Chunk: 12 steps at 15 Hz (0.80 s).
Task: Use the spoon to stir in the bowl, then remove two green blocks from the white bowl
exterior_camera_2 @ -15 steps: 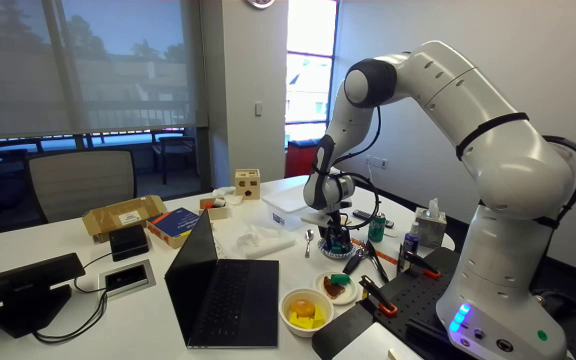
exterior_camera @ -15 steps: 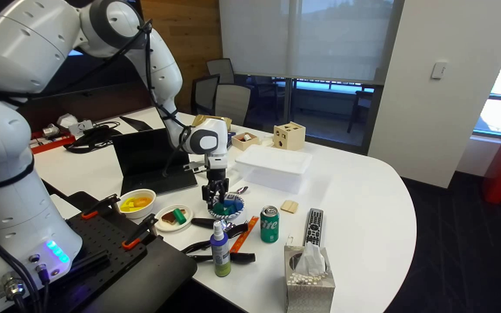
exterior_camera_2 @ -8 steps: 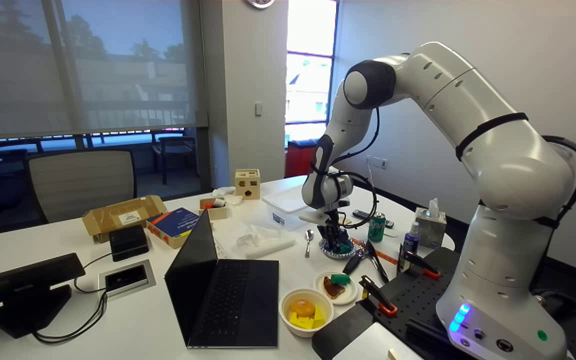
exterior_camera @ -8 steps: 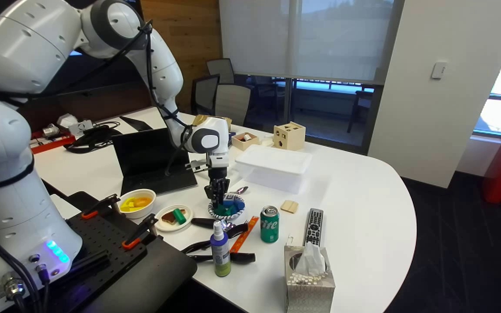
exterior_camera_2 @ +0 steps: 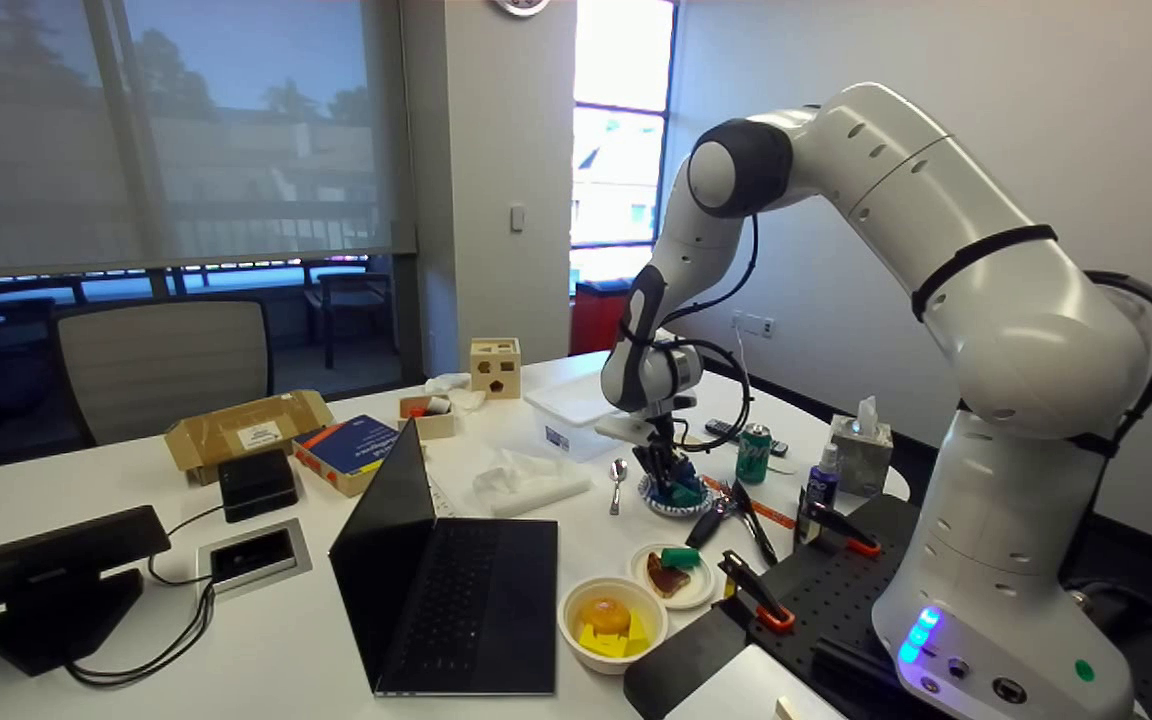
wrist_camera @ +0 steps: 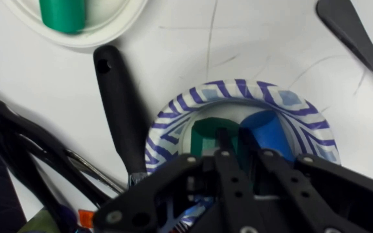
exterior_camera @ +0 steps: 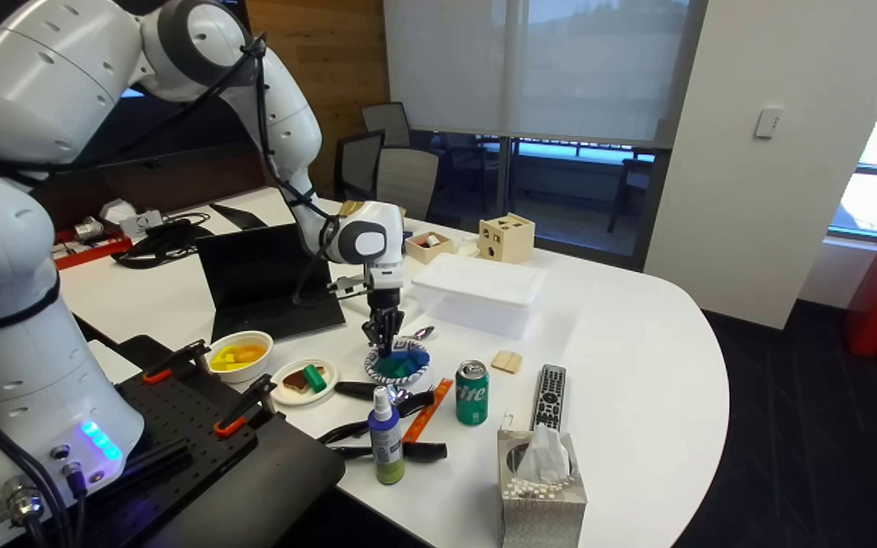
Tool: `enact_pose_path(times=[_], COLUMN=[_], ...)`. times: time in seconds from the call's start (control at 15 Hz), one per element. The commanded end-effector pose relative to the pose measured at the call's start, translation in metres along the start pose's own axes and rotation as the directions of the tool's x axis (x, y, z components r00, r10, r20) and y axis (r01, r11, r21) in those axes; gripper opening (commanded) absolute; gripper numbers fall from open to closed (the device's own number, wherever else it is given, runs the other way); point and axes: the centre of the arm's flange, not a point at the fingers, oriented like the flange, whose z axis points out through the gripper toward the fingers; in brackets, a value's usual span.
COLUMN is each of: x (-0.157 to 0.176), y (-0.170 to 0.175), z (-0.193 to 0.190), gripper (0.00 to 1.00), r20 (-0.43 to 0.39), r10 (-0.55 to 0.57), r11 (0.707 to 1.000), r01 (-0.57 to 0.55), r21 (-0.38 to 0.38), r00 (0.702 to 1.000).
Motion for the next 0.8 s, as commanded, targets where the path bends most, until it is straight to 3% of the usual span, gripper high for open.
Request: enact_pose_path(times=[0.0,0.47,0.73], x=[0.003,0.011,0.019], y=[0.002,0.009,0.008], z=[0.01,0.012,0.021], gripper=[0.46,1.0,1.0], r20=[0.002,-0.014,-0.017], r10=[-0.007,0.007,0.01], r11=[1.0,1.0,1.0], r01=[0.007,-0.007,-0.01], r21=[-0.007,-0.002,-0.015], r00=[1.0,1.0,1.0])
